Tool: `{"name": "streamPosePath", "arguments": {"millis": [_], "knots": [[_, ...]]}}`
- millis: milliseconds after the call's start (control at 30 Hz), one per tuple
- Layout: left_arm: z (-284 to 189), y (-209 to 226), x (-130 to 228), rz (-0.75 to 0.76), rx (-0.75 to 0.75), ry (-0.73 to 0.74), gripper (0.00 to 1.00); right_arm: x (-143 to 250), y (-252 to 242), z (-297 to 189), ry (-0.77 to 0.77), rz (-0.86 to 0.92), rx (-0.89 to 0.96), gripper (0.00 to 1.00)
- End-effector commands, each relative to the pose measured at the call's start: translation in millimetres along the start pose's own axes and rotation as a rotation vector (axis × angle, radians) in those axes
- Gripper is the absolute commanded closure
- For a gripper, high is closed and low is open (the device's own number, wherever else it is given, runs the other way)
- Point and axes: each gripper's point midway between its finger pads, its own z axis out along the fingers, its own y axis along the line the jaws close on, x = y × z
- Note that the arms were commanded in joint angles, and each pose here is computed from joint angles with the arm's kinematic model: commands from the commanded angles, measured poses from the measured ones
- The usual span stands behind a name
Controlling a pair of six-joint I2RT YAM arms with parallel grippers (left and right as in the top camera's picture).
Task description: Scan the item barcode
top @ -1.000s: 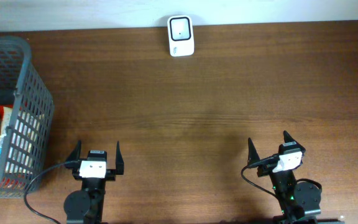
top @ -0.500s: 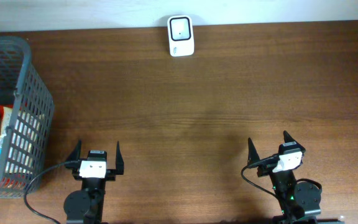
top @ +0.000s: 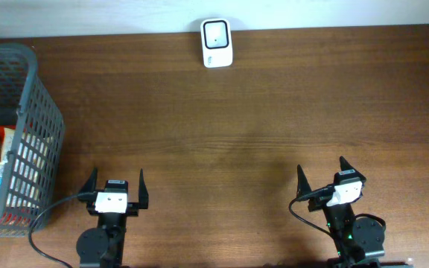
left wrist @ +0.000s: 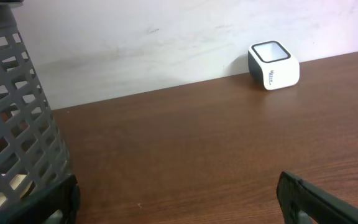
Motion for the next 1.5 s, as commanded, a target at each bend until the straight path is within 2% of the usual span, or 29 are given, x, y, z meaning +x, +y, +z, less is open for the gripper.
{"name": "streamPosePath", "arguments": {"millis": [0, 267, 633, 733, 900, 1067, 1167, 1200, 1267, 1333, 1467], "knots": [[0, 0, 2, 0.013, -0.002, 0.001, 0.01, 2, 0, 0, 0.003, 0.008, -0.003, 0.01], [0, 2, 0, -0.006, -0.009, -0.003, 0.01, 2, 0, 0, 0.003, 0.008, -0.003, 0.01], [-5, 5, -20, -0.016, -0.014, -0.032, 0.01, 2, 0, 0, 0.003, 0.008, -0.003, 0.01], [-5, 8, -34, -0.026, -0.013, -0.025, 0.01, 2, 0, 0, 0.003, 0.008, -0.003, 0.01], [2, 9, -78, -0.026, 0.028, 0.0, 0.01, 2, 0, 0, 0.003, 0.008, -0.003, 0.01], [25, 1, -122, -0.032, 0.142, 0.144, 0.01, 2, 0, 0, 0.003, 0.008, -0.003, 0.01], [51, -9, -140, -0.055, 0.243, 0.323, 0.01, 2, 0, 0, 0.003, 0.008, -0.003, 0.01], [68, -16, -147, -0.076, 0.309, 0.447, 0.01, 2, 0, 0, 0.003, 0.008, -0.003, 0.01], [80, -25, -151, -0.101, 0.372, 0.54, 0.01, 2, 0, 0, 0.003, 0.008, -0.003, 0.01], [102, -39, -155, -0.156, 0.476, 0.696, 0.01, 2, 0, 0, 0.003, 0.008, -0.003, 0.01], [128, -55, -144, -0.201, 0.561, 0.758, 0.01, 2, 0, 0, 0.003, 0.008, -0.003, 0.01]]}}
